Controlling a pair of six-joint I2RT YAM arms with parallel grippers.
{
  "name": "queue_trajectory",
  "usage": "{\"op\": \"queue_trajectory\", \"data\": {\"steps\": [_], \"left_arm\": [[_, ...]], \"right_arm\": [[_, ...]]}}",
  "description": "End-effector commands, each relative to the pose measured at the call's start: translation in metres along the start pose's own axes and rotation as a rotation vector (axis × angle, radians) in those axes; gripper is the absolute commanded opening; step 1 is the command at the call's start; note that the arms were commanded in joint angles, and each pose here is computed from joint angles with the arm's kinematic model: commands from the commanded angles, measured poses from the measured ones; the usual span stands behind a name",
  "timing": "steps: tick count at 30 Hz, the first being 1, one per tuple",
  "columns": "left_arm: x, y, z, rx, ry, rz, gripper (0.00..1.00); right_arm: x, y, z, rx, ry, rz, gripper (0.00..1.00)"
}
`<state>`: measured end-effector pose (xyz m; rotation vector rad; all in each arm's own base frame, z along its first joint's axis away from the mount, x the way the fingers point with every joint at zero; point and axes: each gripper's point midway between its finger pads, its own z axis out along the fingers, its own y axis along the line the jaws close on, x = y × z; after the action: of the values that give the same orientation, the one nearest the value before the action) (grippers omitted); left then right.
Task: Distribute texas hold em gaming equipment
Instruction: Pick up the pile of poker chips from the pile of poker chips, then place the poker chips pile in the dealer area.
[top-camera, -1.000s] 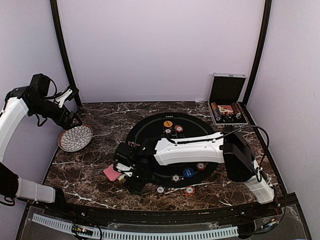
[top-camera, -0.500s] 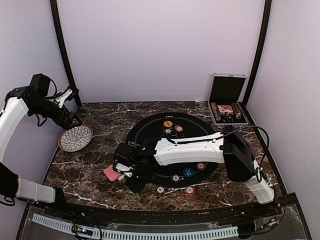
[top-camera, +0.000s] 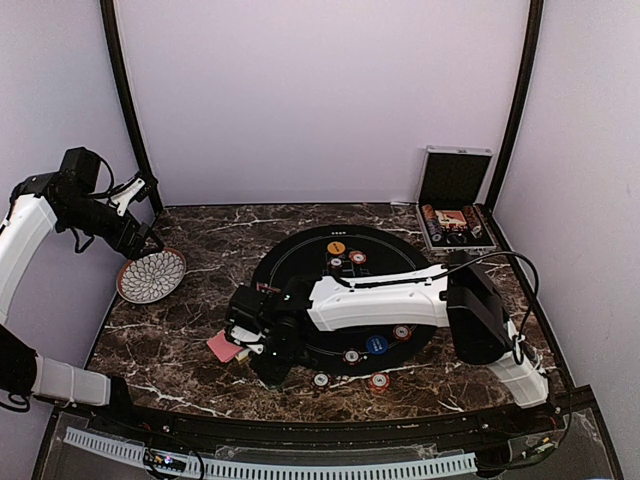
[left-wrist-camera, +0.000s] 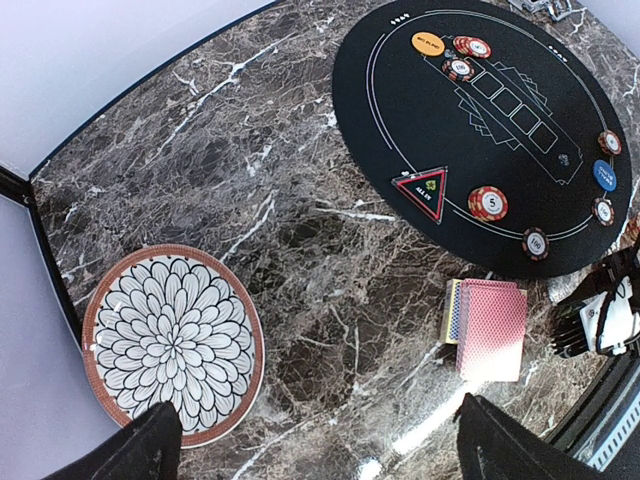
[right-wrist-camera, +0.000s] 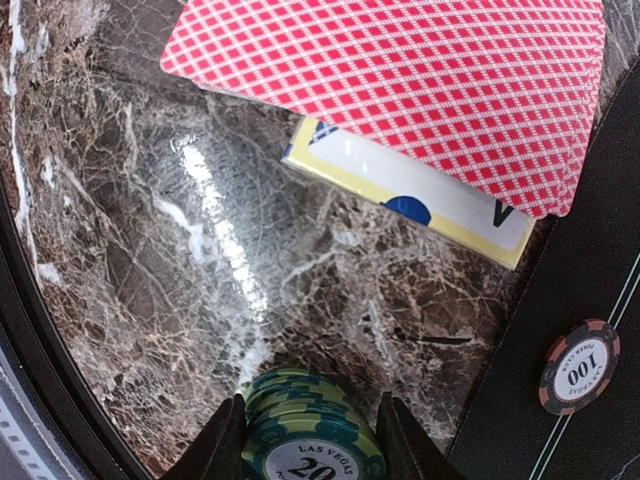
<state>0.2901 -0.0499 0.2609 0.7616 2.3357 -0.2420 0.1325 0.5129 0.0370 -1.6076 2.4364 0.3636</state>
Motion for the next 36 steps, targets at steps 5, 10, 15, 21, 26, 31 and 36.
{"op": "queue_trajectory", "data": {"steps": [5,10,15,21,26,31,36], "left_arm": [[-0.001,-0.005,-0.01,-0.006,-0.011,0.021,0.99],[-0.002,-0.004,-0.009,-0.007,-0.011,0.02,0.99],[-0.001,-0.005,-0.01,-0.008,-0.008,0.023,0.99],[-0.001,-0.005,-0.011,-0.011,-0.009,0.023,0.99],[-0.001,-0.005,-0.011,-0.01,-0.011,0.024,0.99],[-0.001,-0.005,-0.011,-0.01,-0.012,0.026,0.99],[0.0,-0.005,-0.011,-0.012,-0.01,0.026,0.99]], "right_arm": [[-0.019,0.015,-0.033,-0.014,-0.074,-0.013,0.22],[-0.021,0.013,-0.037,-0.007,-0.08,-0.005,0.15],[-0.03,0.006,-0.052,-0.001,-0.105,0.012,0.14],[-0.045,-0.02,-0.082,0.017,-0.157,0.074,0.14],[-0.051,-0.075,-0.105,0.111,-0.195,0.171,0.13],[-0.049,-0.147,-0.113,0.221,-0.213,0.287,0.13],[-0.054,-0.196,-0.113,0.282,-0.246,0.366,0.13]]}}
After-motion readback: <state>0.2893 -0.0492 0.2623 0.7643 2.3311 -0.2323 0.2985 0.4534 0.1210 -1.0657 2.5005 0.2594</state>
